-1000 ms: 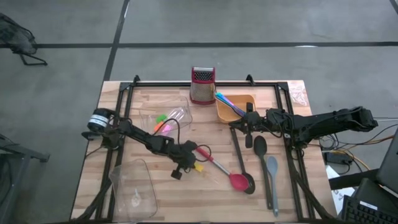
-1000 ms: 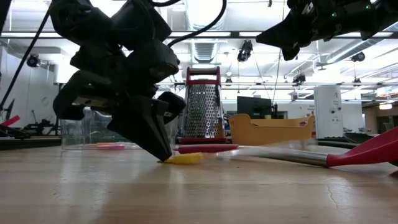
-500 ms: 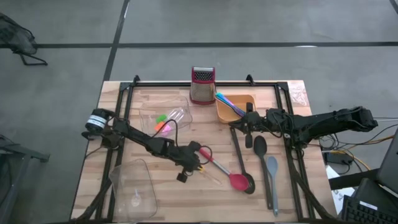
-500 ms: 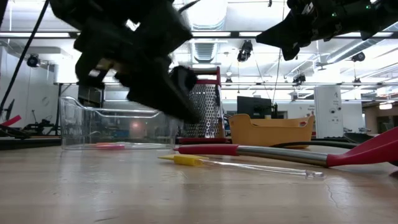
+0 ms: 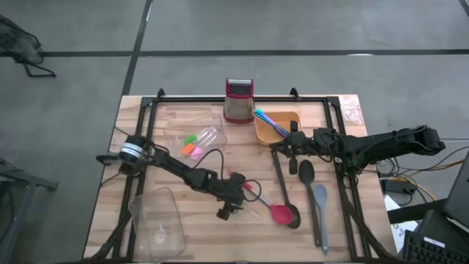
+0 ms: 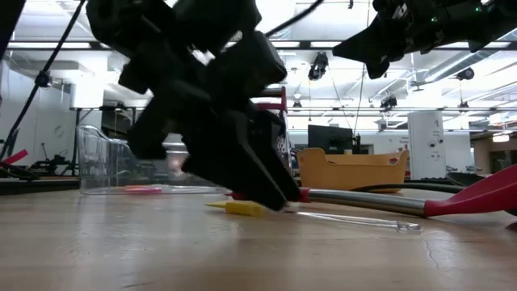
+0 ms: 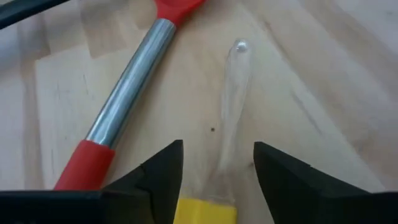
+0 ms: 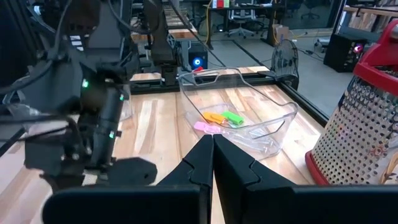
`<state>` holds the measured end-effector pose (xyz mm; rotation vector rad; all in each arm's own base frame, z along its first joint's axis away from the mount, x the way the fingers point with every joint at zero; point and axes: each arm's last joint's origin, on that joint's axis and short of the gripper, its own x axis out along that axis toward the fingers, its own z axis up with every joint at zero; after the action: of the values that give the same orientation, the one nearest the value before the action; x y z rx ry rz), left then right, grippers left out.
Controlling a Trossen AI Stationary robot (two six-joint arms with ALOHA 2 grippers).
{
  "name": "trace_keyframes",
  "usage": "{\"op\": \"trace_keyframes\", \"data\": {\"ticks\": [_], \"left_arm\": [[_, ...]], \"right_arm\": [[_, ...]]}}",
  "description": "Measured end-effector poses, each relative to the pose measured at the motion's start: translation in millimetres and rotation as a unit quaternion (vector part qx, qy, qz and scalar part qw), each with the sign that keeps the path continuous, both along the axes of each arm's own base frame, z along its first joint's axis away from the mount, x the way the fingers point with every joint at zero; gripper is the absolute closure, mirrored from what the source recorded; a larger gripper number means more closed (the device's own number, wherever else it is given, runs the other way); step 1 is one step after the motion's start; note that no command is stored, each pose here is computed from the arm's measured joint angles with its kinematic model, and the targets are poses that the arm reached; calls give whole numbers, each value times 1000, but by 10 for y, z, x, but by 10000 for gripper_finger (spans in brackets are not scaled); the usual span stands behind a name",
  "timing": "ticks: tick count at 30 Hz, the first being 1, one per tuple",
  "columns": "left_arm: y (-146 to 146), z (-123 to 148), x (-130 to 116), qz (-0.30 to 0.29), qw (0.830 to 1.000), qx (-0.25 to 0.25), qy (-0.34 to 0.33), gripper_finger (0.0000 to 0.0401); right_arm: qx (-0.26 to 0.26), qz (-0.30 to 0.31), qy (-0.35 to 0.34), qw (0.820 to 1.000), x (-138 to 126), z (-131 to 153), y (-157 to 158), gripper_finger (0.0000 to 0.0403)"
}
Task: Pick & Place Kitchen Items
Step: Put the yellow spatula into the top transparent bin
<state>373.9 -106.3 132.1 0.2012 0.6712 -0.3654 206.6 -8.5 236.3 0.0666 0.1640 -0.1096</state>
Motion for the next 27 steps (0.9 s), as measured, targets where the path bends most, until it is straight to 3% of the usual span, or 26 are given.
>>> {"op": "trace_keyframes", "data": {"ticks": [8, 16, 27], "left_arm": [[-36, -272, 121, -8, 1000, 12, 21, 235], [11, -452, 112, -11, 998, 39, 48, 383], [68, -142, 65, 4, 997, 62, 33, 398]], "right_arm": [[0, 0, 0, 1000, 0, 0, 0, 394], [0, 0, 1, 1000, 0, -2, 0, 394], [0, 0, 1, 1000, 0, -2, 0, 394]]}}
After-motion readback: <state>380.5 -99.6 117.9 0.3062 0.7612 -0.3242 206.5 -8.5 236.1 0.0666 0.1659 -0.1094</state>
